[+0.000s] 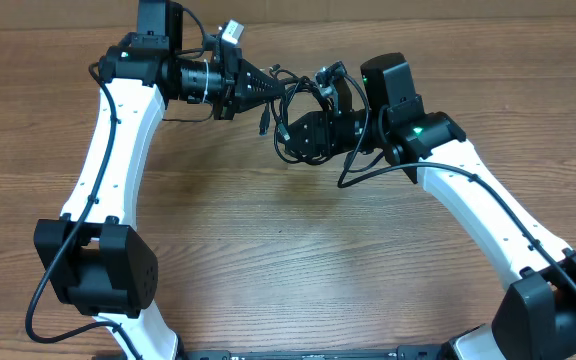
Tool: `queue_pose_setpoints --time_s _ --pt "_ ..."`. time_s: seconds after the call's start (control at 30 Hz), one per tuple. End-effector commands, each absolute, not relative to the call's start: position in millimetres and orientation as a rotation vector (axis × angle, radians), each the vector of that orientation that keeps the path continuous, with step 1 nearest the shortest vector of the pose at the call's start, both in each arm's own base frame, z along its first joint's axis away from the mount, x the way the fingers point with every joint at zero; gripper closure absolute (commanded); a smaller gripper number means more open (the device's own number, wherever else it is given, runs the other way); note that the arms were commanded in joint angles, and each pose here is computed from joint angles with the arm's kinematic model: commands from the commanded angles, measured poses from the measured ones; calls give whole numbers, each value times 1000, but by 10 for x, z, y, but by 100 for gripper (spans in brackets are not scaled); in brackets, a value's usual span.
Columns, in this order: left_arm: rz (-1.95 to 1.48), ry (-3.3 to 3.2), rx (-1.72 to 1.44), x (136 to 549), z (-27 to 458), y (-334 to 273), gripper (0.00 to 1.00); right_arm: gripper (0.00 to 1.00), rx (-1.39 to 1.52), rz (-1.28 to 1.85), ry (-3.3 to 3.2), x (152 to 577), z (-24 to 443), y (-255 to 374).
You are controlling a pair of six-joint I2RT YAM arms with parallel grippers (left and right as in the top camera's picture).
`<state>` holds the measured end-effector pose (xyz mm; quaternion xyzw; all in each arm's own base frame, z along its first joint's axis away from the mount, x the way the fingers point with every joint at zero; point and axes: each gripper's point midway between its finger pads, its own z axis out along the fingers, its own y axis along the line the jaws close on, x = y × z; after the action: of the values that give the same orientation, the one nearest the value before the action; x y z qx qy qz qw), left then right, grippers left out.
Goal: Untangle cables
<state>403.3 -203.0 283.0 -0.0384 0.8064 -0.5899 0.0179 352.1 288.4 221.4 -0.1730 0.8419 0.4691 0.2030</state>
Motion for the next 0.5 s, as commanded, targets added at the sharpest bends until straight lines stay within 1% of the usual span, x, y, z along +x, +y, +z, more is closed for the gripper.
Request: queue_pose_setpoints --time_s 0.0,0.07,0.13,0.2,0.3,0.33,0.47 --pt "-1979 2442 -65 3923 3084 -2083 96 58 -520 1332 2377 3495 2063 3008" --pt "-1996 2435 -57 3911 3105 -2087 96 59 -510 1334 2399 3493 2006 3011" --pt "-1979 2433 -47 3920 3092 -2084 96 64 -507 1329 2403 3496 1998 3005" --pt "-1947 2417 -3 3937 3079 -2077 96 76 -506 1329 2400 3500 2010 3001" --pt "-1868 2389 87 3974 3037 -2058 91 95 -464 1341 2412 3511 2033 2979" --pt "-1847 2376 122 3979 3027 -2056 91 96 -447 1344 2417 3519 2039 2968" --pt "-1678 2343 277 4030 2909 -2016 85 96 -401 1340 2431 3514 2109 2856"
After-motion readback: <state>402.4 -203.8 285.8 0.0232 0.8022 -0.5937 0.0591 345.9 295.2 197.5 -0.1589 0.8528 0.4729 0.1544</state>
